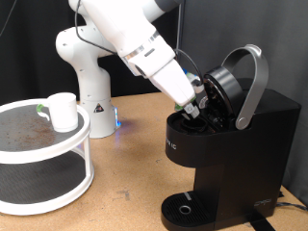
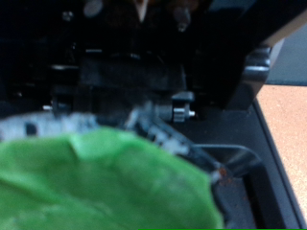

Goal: Make a cup of coffee with the keurig machine

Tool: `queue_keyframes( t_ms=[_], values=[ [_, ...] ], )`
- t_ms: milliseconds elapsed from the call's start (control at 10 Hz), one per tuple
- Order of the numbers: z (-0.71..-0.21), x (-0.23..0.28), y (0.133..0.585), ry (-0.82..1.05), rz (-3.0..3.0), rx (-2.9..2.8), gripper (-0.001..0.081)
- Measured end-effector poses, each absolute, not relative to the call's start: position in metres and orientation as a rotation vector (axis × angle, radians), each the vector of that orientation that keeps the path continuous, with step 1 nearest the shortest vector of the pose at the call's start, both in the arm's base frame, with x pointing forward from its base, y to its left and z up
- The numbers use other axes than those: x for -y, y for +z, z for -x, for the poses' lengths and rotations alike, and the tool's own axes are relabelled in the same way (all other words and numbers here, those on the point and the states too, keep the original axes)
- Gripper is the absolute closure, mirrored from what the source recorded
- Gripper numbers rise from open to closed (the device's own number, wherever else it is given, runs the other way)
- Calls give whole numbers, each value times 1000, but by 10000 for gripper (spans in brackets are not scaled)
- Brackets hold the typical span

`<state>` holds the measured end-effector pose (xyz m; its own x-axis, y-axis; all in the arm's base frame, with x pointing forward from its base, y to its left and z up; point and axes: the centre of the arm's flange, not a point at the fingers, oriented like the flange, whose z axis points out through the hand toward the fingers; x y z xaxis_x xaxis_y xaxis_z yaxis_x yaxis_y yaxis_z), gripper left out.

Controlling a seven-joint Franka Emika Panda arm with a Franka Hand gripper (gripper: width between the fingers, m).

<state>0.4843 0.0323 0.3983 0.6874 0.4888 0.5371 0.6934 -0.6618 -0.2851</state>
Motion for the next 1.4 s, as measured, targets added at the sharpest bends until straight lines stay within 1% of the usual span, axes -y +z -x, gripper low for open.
queue_keyframes(
  t_ms=[600,700,800,900,1000,1100,1400],
  values=[
    [-488,-35,383,-573,2439,908,330],
    [-488,-35,380,-567,2441,909,274],
    [-489,-35,378,-565,2441,905,274],
    [-490,-35,379,-569,2439,901,79],
    [-490,-35,378,-570,2437,894,79],
    [-490,-35,378,-570,2435,888,15],
    [-485,-30,385,-581,2352,884,-2]
  ],
)
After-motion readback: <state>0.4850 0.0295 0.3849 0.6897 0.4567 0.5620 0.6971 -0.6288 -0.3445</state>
